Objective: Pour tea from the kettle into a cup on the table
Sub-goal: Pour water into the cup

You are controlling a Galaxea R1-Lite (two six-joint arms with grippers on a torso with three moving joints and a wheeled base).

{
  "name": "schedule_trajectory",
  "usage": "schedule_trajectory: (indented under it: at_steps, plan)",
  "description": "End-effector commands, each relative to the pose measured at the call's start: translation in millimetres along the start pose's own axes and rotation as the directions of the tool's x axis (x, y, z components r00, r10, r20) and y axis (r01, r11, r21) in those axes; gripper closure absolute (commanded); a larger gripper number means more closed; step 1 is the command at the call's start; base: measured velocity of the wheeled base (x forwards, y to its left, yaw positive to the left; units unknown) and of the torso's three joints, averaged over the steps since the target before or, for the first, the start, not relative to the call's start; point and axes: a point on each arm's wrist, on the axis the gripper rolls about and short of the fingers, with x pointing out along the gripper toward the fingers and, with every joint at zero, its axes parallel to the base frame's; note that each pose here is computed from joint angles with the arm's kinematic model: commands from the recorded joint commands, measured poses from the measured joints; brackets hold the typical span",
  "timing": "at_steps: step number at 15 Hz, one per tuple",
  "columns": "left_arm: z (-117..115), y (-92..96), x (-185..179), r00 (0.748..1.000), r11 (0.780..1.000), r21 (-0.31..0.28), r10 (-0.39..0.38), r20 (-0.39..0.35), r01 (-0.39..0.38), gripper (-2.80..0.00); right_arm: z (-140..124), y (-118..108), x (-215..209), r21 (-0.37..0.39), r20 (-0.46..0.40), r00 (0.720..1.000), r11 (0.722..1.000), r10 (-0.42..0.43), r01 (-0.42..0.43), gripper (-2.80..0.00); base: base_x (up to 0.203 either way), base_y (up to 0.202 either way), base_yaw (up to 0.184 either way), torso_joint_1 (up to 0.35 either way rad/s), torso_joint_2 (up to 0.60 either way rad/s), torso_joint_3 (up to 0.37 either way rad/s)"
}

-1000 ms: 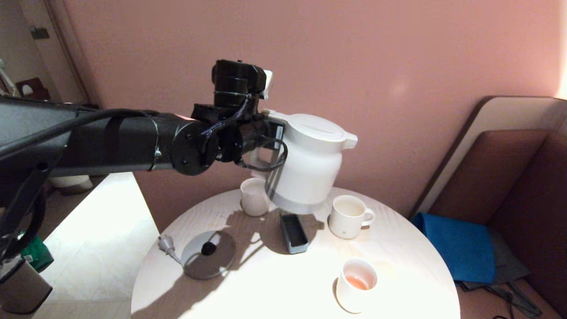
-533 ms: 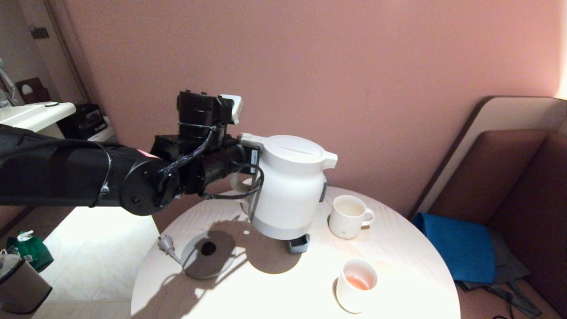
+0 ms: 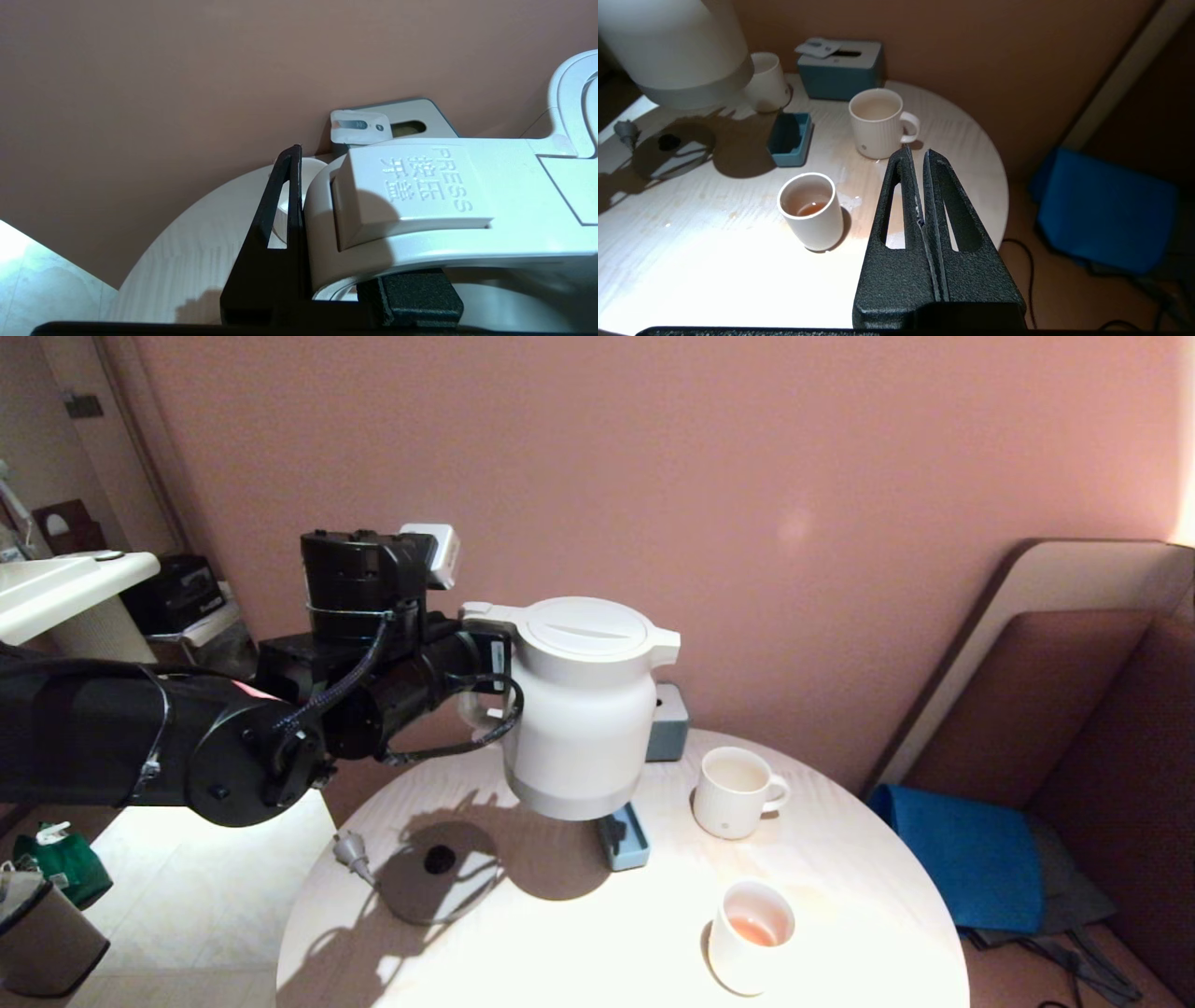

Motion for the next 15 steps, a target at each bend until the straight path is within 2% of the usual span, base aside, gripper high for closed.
schedule_trajectory:
  at_steps: [1,3,5,7,8,10,12,15]
  plan:
    - [5,0.0,-2,1.000,1.000,-0.001,-0.021,0.010,0.021,0.00,10,-14,82,0.056,-0.266,0.964,0.998,0.022,-0.007,0.00,0.000,0.000,0.000,0.000,0.00,0.000]
    - [15,2.8,-4,0.999,0.999,0.001,-0.038,0.009,0.038,0.00,4,-22,133,0.069,-0.394,0.918,0.997,0.052,-0.027,0.00,0.000,0.000,0.000,0.000,0.00,0.000]
    - [26,6.0,-7,0.999,1.000,0.005,-0.030,-0.013,0.030,0.00,-19,-24,176,0.075,-0.524,0.847,0.995,0.093,-0.063,0.00,0.000,0.000,0.000,0.000,0.00,0.000]
    - [33,6.0,-10,0.999,0.999,0.010,-0.032,0.004,0.032,0.00,-48,-19,201,0.074,-0.626,0.768,0.990,0.137,-0.116,0.00,0.000,0.000,0.000,0.000,0.00,0.000]
    - [36,5.9,-10,0.999,0.999,0.015,-0.032,0.013,0.032,0.00,-61,-16,208,0.070,-0.648,0.746,0.987,0.153,-0.141,0.00,0.000,0.000,0.000,0.000,0.00,0.000]
    - [37,5.2,-11,0.999,0.999,0.034,-0.034,0.016,0.034,0.00,-85,-11,217,0.056,-0.637,0.751,0.982,0.174,-0.180,0.00,0.000,0.000,0.000,0.000,0.00,0.000]
    - [36,3.1,-13,0.999,0.998,0.045,-0.041,-0.012,0.041,0.00,-109,-4,224,0.042,-0.631,0.751,0.974,0.197,-0.221,0.00,0.000,0.000,0.000,0.000,0.00,0.000]
    - [41,3.9,-18,0.999,0.998,0.043,-0.040,-0.010,0.040,0.00,-128,-4,238,0.003,-0.617,0.772,0.981,0.152,-0.192,0.00,0.000,0.000,0.000,0.000,0.00,0.000]
